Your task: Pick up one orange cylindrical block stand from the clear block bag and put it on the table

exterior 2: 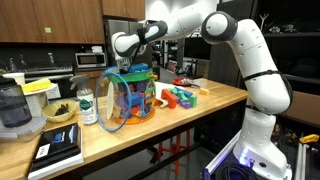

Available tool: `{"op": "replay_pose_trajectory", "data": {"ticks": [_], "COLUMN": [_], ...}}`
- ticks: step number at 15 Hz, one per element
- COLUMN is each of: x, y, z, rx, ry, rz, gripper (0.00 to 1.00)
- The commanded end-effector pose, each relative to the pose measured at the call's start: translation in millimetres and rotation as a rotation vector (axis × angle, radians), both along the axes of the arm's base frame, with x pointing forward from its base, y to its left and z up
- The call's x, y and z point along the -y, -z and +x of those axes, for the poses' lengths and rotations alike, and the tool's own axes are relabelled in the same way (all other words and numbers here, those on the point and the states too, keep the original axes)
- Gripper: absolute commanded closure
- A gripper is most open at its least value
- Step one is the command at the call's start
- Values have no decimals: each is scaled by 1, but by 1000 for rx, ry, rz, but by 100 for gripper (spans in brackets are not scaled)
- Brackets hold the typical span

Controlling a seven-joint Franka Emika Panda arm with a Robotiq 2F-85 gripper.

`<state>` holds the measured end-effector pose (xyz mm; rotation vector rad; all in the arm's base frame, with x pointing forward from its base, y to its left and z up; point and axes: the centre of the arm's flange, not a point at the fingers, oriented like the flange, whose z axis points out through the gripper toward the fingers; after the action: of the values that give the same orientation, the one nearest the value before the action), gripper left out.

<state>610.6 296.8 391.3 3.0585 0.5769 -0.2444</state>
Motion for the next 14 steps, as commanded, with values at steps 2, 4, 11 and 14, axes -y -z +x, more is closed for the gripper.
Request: {"op": "replay_pose_trajectory", "data": {"ticks": [2, 4, 11, 14], "x": [-1, -1, 16, 20], "y": [3, 0, -39, -63], "z": [-17, -16, 2, 8], "rx": [-28, -23, 74, 134], "ry": [24, 31, 62, 55], "rz": [-8, -16, -62, -93], "gripper": [0, 0, 0, 0]}}
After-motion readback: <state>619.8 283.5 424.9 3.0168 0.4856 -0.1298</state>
